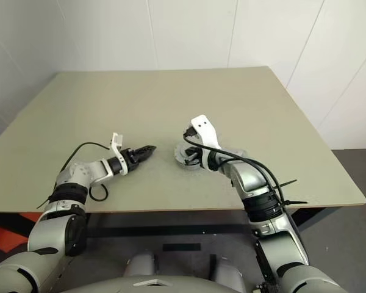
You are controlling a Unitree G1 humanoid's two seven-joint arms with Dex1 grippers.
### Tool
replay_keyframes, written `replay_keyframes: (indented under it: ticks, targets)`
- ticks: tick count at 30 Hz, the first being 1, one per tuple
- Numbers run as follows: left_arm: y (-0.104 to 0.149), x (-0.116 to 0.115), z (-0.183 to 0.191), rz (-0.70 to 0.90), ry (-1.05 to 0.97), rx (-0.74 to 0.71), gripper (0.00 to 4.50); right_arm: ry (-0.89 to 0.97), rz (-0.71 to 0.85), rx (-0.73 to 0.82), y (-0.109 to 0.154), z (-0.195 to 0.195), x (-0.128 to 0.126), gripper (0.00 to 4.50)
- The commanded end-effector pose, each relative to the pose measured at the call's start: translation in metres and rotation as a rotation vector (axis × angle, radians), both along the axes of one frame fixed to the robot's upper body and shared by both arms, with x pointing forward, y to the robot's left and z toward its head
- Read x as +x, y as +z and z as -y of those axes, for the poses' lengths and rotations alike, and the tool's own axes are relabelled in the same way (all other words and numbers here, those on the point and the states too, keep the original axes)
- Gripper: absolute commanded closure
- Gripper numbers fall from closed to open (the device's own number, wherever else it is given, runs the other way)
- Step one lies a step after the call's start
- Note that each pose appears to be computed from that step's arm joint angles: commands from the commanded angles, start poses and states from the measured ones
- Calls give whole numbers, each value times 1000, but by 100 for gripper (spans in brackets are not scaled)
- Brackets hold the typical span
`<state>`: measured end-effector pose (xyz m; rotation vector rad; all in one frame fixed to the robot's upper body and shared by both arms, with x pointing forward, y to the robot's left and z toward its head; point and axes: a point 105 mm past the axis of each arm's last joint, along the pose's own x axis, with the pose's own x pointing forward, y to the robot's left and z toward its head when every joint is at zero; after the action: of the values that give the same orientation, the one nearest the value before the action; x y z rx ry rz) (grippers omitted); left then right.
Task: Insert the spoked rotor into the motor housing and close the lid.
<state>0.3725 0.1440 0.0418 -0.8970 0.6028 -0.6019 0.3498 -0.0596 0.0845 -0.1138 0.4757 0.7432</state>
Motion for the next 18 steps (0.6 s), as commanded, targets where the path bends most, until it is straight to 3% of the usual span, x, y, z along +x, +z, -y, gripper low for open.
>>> replay_keyframes:
  ticks: [1, 7, 13, 18]
  targets:
    - [-5, -2, -11, -18, 17, 52, 207, -18, -49, 7, -13, -1, -4, 448]
    - [-4, -1, -15, -19, 25, 58, 207, -31, -59, -1, -25, 3, -8, 448]
    - [-3, 1, -11, -13, 25, 54, 207, 18, 210, -12, 15, 4, 3, 448]
    - [2, 7, -6, 6, 25, 38, 207, 36, 223, 17, 24, 8, 8, 448]
